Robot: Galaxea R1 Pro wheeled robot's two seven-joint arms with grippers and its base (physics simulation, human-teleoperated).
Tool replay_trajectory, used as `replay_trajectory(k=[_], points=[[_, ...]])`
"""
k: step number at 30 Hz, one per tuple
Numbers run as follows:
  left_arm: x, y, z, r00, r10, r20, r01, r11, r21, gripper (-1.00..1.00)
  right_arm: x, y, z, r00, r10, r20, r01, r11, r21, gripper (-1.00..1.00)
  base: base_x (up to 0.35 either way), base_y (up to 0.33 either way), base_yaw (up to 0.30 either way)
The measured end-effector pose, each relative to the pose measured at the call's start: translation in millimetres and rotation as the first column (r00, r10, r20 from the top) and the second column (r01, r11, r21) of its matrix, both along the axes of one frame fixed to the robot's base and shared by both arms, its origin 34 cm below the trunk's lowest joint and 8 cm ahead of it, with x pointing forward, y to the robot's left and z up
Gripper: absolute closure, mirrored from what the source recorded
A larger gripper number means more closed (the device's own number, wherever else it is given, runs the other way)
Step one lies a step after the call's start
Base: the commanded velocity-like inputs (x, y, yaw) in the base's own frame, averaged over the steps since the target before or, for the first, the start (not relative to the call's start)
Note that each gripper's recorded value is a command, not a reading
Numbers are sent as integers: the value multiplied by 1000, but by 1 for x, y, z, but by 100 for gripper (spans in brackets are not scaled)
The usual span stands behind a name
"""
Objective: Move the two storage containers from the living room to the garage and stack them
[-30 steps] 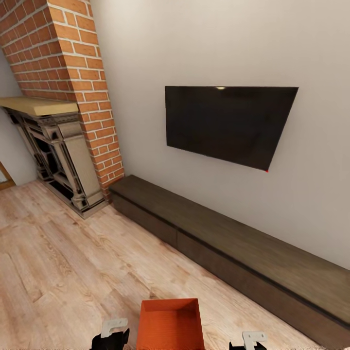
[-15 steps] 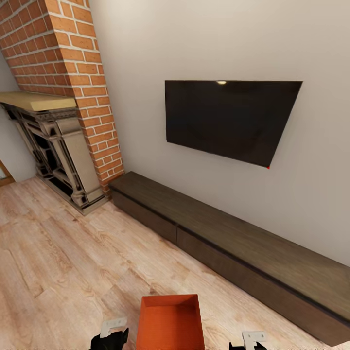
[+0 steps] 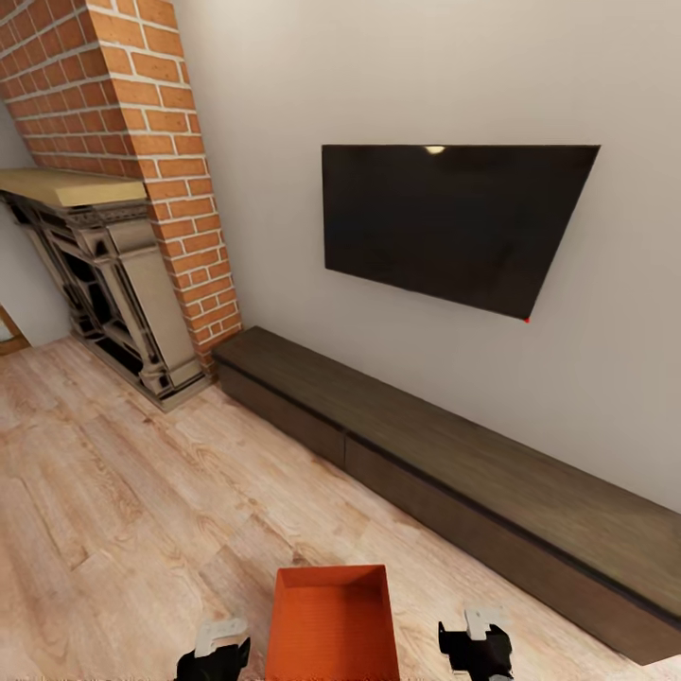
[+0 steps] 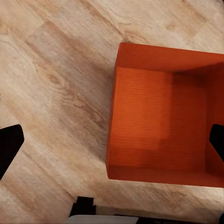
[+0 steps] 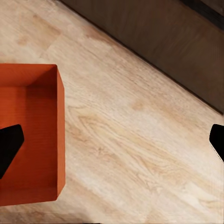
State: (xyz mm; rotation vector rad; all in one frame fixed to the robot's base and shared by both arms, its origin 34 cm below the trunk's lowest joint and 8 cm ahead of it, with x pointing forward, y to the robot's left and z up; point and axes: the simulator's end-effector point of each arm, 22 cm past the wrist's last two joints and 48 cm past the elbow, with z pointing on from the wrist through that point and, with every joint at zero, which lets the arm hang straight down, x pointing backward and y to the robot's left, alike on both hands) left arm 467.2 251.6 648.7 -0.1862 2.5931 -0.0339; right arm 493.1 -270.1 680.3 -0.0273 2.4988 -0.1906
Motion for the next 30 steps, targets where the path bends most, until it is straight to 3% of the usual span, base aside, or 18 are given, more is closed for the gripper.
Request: replay_trajectory(k=[6, 9, 15, 21, 30], points=[[-3, 10, -3, 1000, 29, -12, -28, 999, 42, -100, 17, 4, 8, 1000, 0, -1, 0, 1000, 3, -100, 0, 0, 78], [6, 5, -1, 999, 38, 5, -38, 998, 54, -100, 16, 4, 7, 1000, 0, -7, 0, 1000, 4, -100, 0, 0, 81], [19, -16, 3, 999, 43, 32, -44, 998, 41, -100, 13, 5, 3, 1000, 3, -15, -3, 1000, 4, -100, 0, 0, 80], [16, -19, 0, 996, 85, 19, -85, 996, 27, -100, 9, 5, -2, 1000, 1, -25, -1, 1000, 6, -100, 0, 0, 80], [30, -36, 2, 996, 80, 30, -80, 997, -2, -100, 5, 5, -8, 999, 4, -44, -3, 1000, 10, -100, 0, 0, 46]])
